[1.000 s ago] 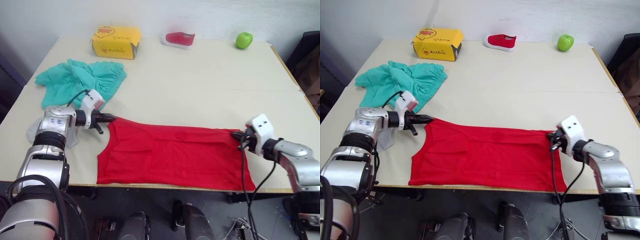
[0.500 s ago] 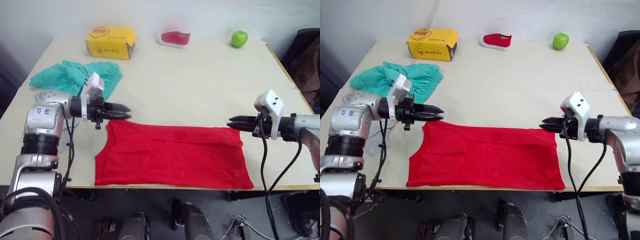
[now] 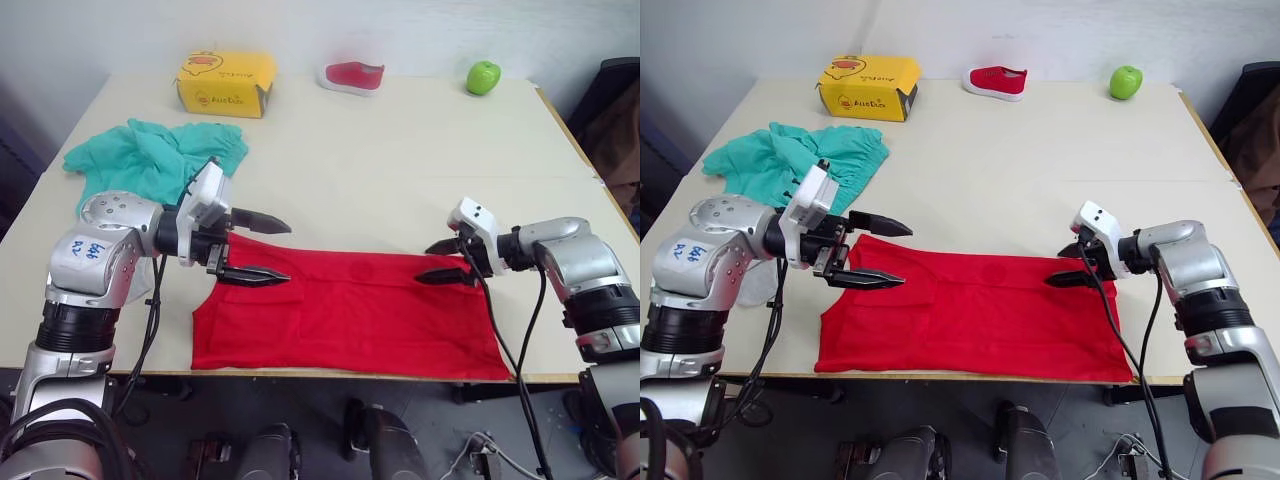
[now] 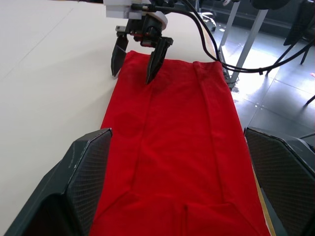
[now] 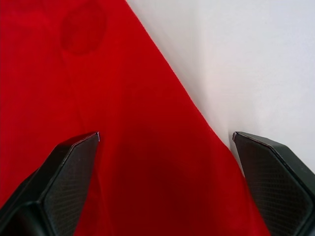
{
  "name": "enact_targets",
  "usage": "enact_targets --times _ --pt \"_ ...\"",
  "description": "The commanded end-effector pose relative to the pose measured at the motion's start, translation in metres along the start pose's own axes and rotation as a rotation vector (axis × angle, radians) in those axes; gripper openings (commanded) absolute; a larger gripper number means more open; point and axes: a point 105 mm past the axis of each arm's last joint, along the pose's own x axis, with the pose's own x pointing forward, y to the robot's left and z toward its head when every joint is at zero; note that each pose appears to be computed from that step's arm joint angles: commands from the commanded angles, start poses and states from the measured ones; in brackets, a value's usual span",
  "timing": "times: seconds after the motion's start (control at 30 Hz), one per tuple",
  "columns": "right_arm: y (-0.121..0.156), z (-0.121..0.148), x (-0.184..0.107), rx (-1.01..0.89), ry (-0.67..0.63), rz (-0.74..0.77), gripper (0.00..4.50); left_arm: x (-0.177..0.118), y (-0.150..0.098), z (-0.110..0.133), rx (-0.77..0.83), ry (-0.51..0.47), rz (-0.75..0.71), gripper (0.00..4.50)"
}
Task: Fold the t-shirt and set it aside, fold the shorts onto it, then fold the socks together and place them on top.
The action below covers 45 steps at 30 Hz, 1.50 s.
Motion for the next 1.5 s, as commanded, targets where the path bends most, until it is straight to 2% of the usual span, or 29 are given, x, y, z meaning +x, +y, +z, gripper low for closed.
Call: enact_targets --times 0.03,0.1,0.2,0.43,0.57,0.73,0.8,0.93,1.07,1.2,1.23,1.27,1.33,1.5 --pt "-0.005 0.005 -0.005 0.042 -0.004 -0.009 4.46 -0.004 -0.005 0.011 0.051 -0.022 0.013 4.50" --pt "-0.006 0.004 -0.003 0.064 -0.004 -0.007 4.46 -0.004 -0.006 0.010 0.050 -0.020 0.015 4.50" --pt "-0.008 -0.003 -0.002 0.023 0.037 -0.018 3.82 -0.003 -0.006 0.009 0.056 -0.014 0.024 4.50" --pt "-0.006 -0.008 0.000 -0.099 0.093 -0.003 1.34 -0.003 -0.002 0.006 0.072 -0.008 0.048 4.50" --pt "-0.009 0.005 -0.001 -0.151 0.095 0.006 0.01 -0.002 0.000 0.007 0.086 -0.012 0.057 4.50" --pt "-0.032 0.036 0.007 -0.283 0.109 -0.097 0.01 -0.001 0.005 0.005 0.091 -0.010 0.073 4.50" --pt "-0.032 0.047 0.015 -0.361 0.127 -0.093 0.01 -0.001 0.008 0.004 0.094 -0.015 0.085 4.50" --pt "-0.042 0.070 0.028 -0.399 0.111 -0.202 0.01 -0.001 0.015 0.005 0.091 -0.036 0.122 4.50" --pt "-0.051 0.070 0.032 -0.472 0.162 -0.294 0.01 -0.004 0.021 0.003 0.093 -0.037 0.159 4.50" --pt "-0.059 0.073 0.030 -0.442 0.137 -0.374 0.01 -0.005 0.023 0.003 0.090 -0.041 0.169 4.50" --pt "-0.060 0.074 0.028 -0.421 0.121 -0.376 0.47 -0.006 0.024 0.001 0.089 -0.033 0.172 4.50" --pt "-0.060 0.074 0.026 -0.407 0.110 -0.373 0.63 -0.007 0.025 -0.001 0.087 -0.027 0.176 4.50" --pt "-0.061 0.074 0.020 -0.405 0.095 -0.367 1.38 -0.009 0.029 -0.005 0.075 -0.016 0.187 4.50" --pt "-0.066 0.085 -0.012 -0.350 -0.032 -0.394 3.12 -0.019 0.051 -0.017 0.039 0.024 0.232 4.50"
